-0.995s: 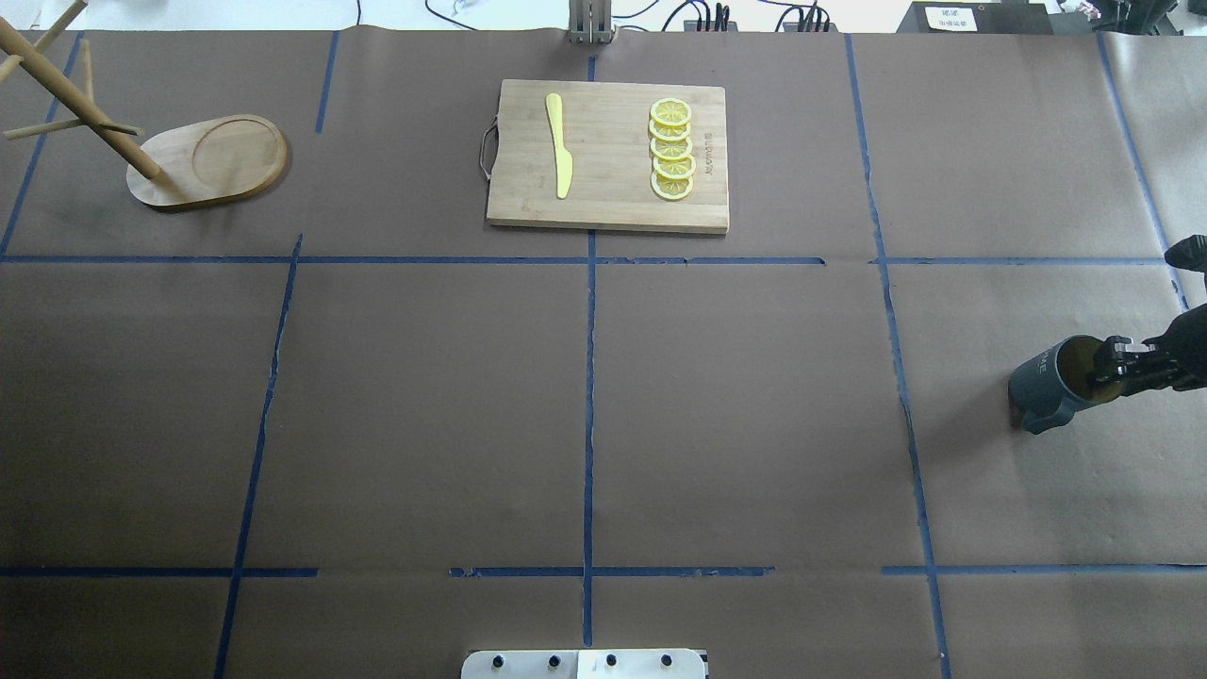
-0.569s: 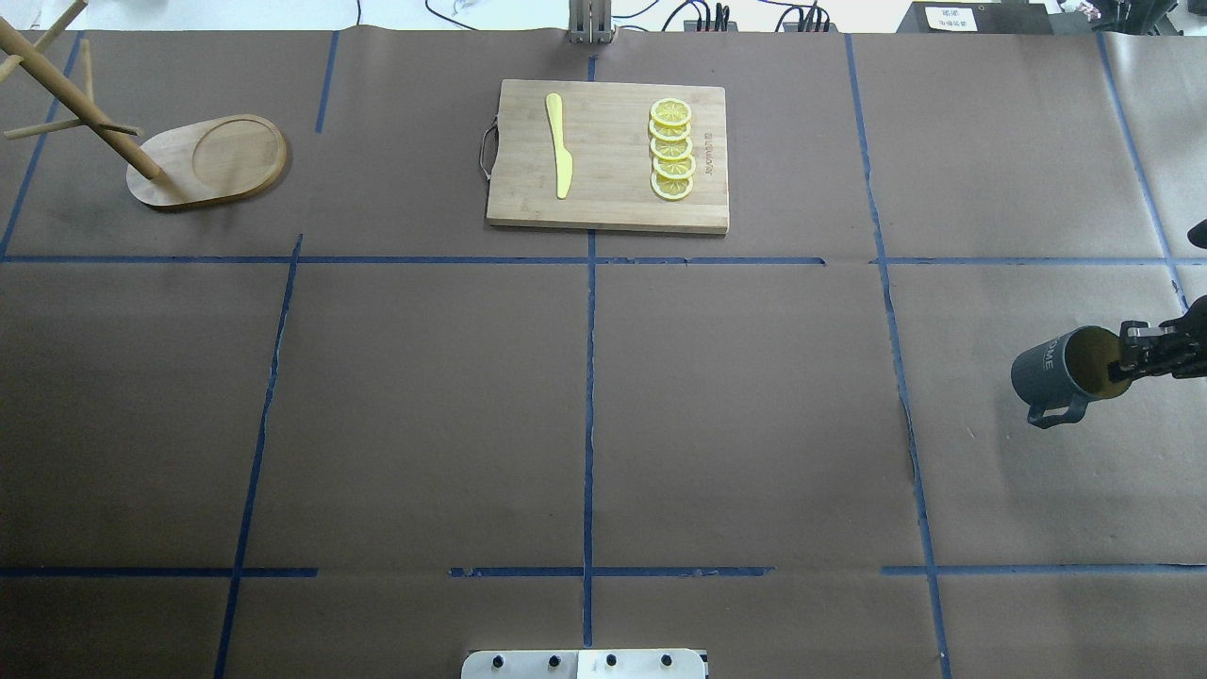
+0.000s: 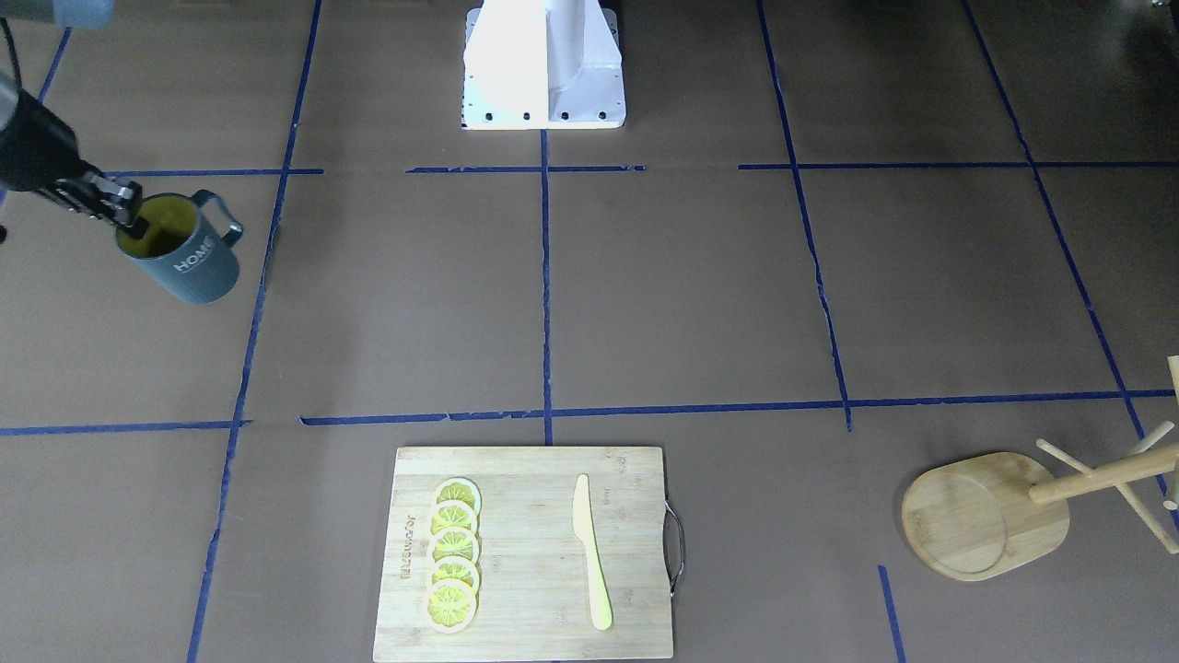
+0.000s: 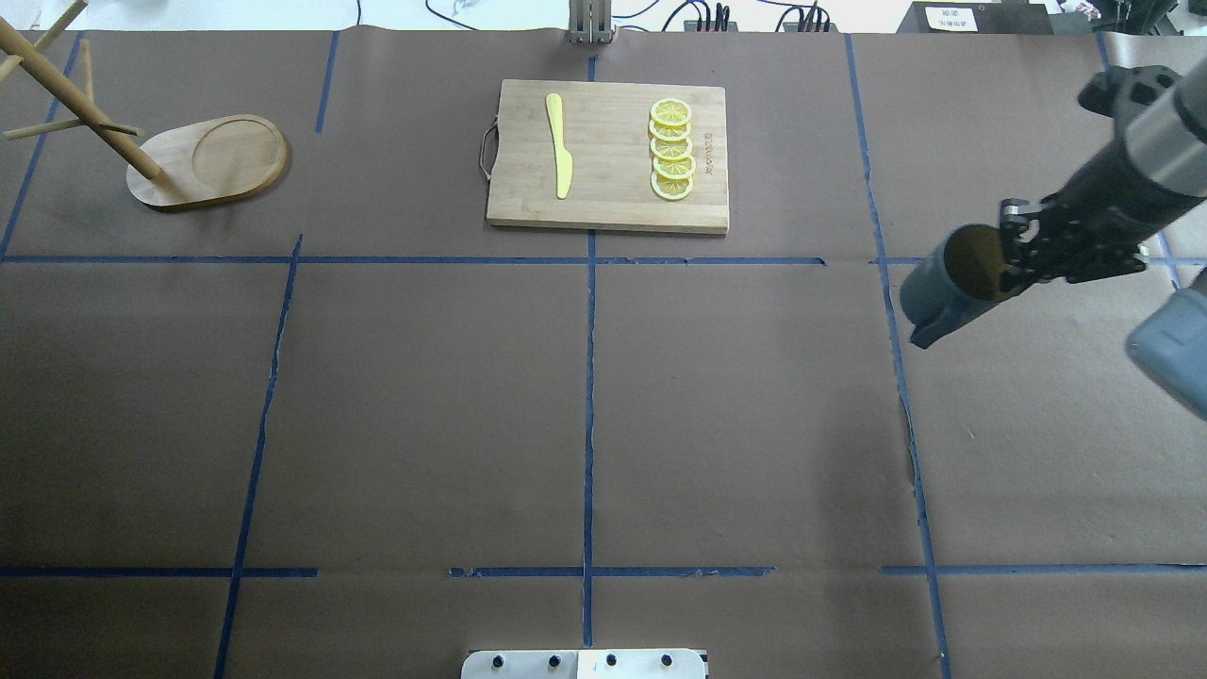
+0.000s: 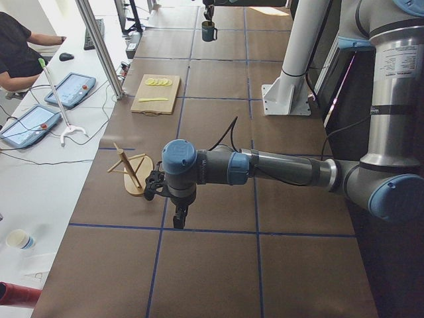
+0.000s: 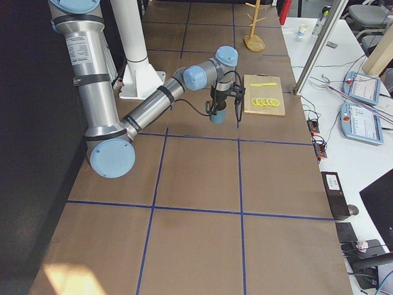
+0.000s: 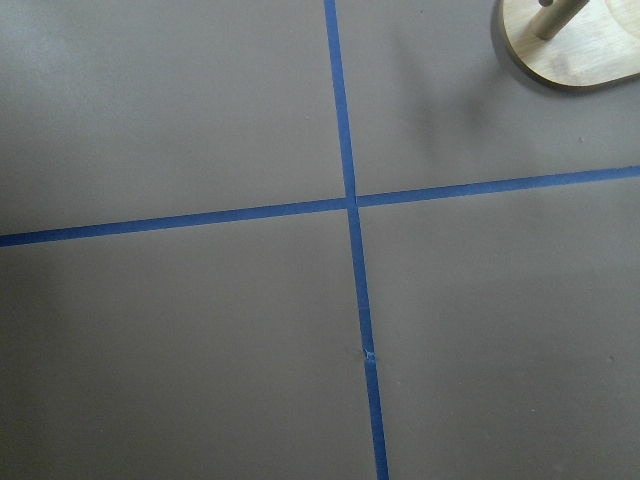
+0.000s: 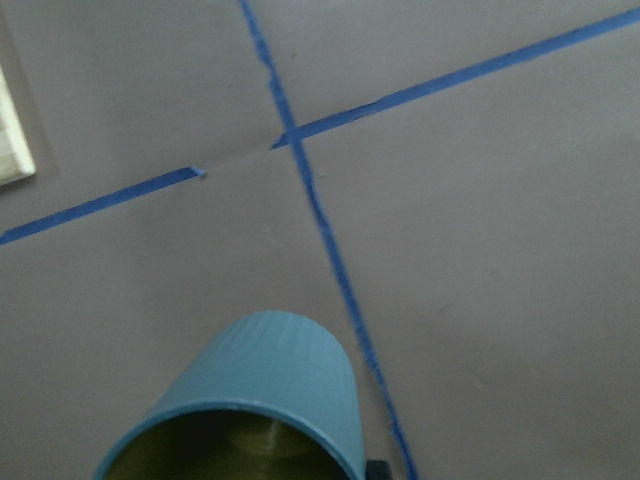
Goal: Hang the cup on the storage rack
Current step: 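Carry the blue mug toward the table center and set it down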
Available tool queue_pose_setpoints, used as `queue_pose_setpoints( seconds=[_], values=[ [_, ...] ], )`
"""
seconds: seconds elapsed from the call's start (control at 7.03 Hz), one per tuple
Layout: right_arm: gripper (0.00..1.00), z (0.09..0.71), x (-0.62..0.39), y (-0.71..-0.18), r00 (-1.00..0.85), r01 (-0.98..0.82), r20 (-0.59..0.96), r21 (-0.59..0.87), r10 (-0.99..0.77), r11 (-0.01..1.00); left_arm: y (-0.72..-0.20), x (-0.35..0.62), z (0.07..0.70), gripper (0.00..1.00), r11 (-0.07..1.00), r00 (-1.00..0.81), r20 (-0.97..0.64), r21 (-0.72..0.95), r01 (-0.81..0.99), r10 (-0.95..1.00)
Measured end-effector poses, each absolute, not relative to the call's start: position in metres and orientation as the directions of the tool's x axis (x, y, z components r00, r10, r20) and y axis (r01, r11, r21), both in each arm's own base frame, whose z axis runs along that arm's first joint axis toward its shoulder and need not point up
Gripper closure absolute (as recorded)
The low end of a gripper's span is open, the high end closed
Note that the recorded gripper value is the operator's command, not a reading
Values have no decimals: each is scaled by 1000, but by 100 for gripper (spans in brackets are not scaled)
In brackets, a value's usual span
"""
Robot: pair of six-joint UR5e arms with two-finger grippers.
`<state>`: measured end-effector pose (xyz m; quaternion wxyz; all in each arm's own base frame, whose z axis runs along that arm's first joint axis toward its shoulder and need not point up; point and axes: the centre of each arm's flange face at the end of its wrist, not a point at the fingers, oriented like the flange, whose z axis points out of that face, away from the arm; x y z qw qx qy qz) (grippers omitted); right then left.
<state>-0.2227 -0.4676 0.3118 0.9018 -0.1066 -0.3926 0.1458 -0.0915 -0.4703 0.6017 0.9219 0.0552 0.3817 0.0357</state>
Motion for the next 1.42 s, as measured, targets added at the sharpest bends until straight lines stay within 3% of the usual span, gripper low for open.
queue_pose_setpoints(
  seconds=[0.28, 0.57, 0.85, 1.42],
  values=[
    [100, 233, -330, -447, 636, -237, 631, -387, 443, 891, -470, -91, 602, 0, 991, 706, -700, 128, -24, 108],
    [100, 192, -432, -431, 557, -310, 624, -455, 547, 835, -470, -91, 602, 0, 991, 706, -700, 128, -24, 107],
    [100, 173, -516, -422, 507, -380, 600, -489, 619, 785, -470, -91, 602, 0, 992, 707, -699, 127, -24, 107],
    [95, 171, -551, -418, 471, -451, 528, -544, 706, 708, -470, -91, 603, 0, 991, 709, -697, 129, -25, 109]
  ],
)
